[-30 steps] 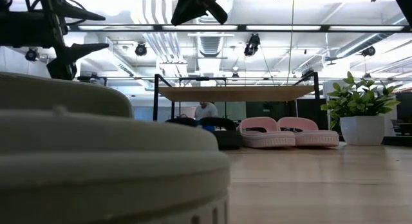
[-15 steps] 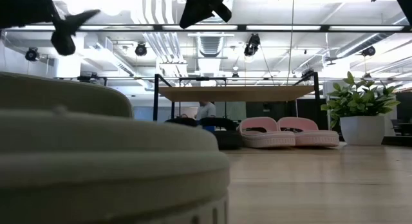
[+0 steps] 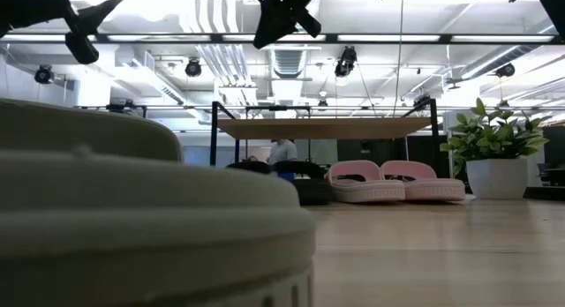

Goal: Pick and place slides into the shelf
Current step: Put the right gray slipper on the shelf

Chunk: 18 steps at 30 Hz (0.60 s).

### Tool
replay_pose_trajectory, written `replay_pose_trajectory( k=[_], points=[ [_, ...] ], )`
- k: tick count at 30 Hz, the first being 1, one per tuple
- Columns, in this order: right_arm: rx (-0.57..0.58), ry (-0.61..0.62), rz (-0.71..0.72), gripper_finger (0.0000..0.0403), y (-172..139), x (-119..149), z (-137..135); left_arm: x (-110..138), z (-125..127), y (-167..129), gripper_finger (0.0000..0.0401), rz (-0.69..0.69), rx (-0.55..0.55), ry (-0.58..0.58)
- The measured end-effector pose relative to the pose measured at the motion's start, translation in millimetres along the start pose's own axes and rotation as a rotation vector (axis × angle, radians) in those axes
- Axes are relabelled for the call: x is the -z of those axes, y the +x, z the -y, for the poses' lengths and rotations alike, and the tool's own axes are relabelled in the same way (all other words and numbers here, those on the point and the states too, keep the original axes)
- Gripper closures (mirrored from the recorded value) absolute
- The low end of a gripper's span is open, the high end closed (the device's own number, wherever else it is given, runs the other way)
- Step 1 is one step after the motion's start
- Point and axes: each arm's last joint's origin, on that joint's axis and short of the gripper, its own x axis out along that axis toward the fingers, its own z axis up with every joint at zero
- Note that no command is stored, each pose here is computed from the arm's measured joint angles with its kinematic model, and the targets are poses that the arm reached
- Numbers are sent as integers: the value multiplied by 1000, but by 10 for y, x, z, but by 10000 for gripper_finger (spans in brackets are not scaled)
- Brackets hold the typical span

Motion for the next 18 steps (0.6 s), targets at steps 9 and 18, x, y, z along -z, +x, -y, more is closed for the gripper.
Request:
replay_pose_trajectory(
  k=[9,18],
  points=[
    [20,-2,-1,390,37,-21,104,-45,1,-14,177,23,7,13],
    [8,-12,-3,390,31,-16,82,-67,-3,-27,177,29,9,3]
  ],
)
